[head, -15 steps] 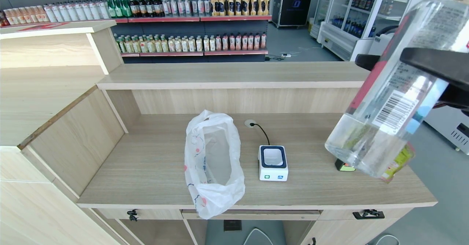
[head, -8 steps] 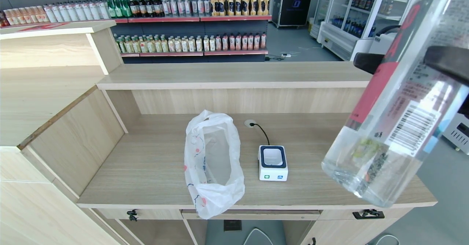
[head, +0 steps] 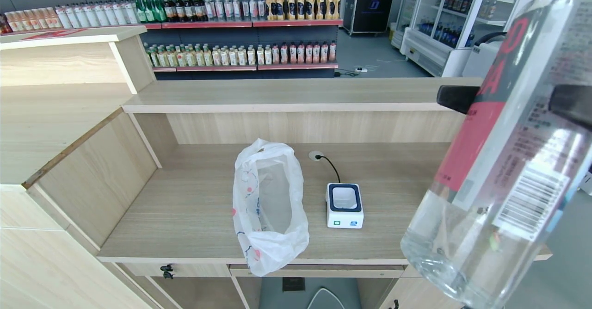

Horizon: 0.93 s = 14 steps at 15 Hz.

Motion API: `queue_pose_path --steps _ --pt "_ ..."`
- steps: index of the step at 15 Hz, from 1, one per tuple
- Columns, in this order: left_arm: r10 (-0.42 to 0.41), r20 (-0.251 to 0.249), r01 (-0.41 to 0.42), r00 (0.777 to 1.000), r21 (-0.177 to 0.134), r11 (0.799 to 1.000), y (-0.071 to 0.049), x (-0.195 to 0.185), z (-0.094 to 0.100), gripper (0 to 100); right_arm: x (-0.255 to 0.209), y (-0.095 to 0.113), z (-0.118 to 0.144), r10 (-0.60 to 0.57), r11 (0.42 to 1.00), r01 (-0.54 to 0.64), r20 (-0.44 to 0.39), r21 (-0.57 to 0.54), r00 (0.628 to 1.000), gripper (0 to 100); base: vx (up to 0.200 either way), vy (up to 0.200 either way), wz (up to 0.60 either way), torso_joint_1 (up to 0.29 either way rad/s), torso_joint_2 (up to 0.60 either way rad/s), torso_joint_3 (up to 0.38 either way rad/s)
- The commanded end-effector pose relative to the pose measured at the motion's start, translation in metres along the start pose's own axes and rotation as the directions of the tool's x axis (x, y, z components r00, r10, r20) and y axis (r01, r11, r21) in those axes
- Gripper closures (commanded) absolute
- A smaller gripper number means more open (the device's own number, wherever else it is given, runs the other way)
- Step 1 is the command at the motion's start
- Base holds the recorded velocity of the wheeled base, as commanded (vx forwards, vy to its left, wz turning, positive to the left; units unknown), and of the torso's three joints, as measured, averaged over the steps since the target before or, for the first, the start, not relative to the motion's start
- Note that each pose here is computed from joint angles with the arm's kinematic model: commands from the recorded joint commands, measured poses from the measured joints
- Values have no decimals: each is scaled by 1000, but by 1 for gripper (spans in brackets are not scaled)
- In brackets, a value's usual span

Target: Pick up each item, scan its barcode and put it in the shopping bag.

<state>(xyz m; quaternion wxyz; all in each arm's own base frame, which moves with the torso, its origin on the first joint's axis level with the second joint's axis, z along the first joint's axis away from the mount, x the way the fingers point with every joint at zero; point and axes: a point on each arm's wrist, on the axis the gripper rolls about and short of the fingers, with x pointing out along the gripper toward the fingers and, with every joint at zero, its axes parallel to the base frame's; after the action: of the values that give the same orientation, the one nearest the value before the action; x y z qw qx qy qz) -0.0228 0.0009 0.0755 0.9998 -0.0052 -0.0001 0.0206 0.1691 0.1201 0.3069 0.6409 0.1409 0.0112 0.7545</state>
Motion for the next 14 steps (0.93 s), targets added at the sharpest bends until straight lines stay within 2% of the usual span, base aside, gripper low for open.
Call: queue_pose_path --steps 1,8,12,13,14 --pt "0 0 0 1000 0 1000 0 0 0 0 3 2 -3 20 1000 -20 -6 8 1000 100 0 0 0 0 0 0" --pt "0 0 0 1000 0 1000 0 0 0 0 3 -2 -4 9 1000 -9 -8 -10 1000 100 0 0 0 0 0 0" --pt "0 0 0 1000 0 1000 0 0 0 0 -7 -6 -1 -45 998 45 6 -37 999 100 0 0 0 0 0 0" --pt "0 0 0 1000 0 1000 0 0 0 0 -26 -22 -2 -149 982 149 14 -115 989 100 0 0 0 0 0 0" --pt "0 0 0 1000 0 1000 0 0 0 0 -59 -47 -7 -307 923 304 26 -236 951 100 0 0 0 0 0 0"
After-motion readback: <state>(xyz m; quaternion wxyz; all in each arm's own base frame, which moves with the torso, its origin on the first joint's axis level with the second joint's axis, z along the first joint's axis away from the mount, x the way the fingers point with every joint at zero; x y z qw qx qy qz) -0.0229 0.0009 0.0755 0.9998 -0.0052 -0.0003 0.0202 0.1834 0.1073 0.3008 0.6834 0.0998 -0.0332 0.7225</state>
